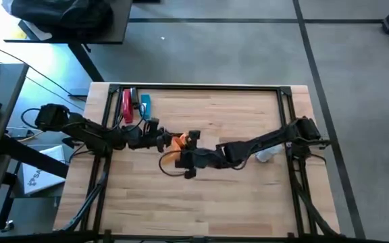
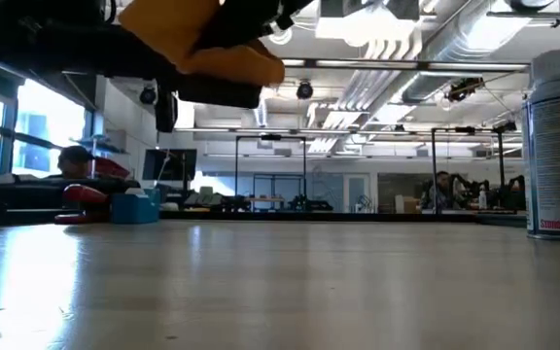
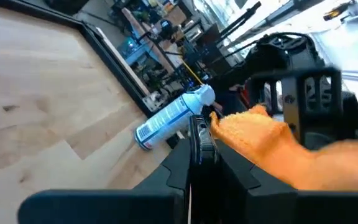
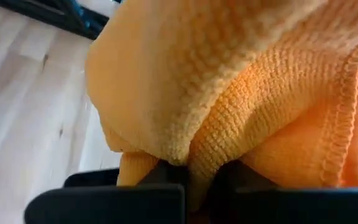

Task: Apply microfiber cloth
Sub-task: Wipe the front and back of the black cellphone using the yellow microfiber cloth

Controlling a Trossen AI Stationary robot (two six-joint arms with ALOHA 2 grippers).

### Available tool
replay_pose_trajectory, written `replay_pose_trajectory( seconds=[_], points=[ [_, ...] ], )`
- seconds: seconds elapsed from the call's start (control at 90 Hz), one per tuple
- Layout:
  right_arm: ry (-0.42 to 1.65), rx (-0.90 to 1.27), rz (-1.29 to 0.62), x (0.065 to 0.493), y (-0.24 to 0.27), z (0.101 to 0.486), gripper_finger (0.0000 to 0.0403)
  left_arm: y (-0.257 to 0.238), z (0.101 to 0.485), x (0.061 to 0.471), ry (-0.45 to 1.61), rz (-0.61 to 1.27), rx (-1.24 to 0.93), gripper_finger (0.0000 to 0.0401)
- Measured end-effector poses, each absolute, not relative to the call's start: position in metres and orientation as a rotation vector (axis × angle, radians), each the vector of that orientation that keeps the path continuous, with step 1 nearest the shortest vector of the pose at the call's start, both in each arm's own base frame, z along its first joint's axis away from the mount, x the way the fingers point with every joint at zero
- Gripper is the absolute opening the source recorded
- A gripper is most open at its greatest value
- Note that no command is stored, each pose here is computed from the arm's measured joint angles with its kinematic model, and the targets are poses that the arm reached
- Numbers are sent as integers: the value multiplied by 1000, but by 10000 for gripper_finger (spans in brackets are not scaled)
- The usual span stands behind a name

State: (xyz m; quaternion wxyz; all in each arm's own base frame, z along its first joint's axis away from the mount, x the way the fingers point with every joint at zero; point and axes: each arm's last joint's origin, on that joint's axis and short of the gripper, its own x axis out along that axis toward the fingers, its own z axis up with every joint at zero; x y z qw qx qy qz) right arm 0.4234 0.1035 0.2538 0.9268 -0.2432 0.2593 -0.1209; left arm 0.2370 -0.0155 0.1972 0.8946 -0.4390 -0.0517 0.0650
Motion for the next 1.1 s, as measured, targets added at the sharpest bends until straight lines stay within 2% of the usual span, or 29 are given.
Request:
replay_pose_trajectory(
  seconds=[0.233, 0.389, 0.644, 0.889, 1.1],
  points=[
    [578, -668, -521, 400, 112, 275, 0, -16, 198, 237, -112, 124, -912, 25],
    [578, -608, -574, 389, 105, 287, 0, -16, 198, 237, -113, 126, -912, 25],
    [518, -442, -402, 407, 94, 280, 0, -15, 198, 237, -119, 136, -912, 26],
    [481, -412, -264, 428, 94, 258, 0, -15, 198, 237, -119, 143, -905, 26],
    [526, -517, -430, 421, 93, 261, 0, -14, 199, 237, -128, 138, -911, 26]
  ],
)
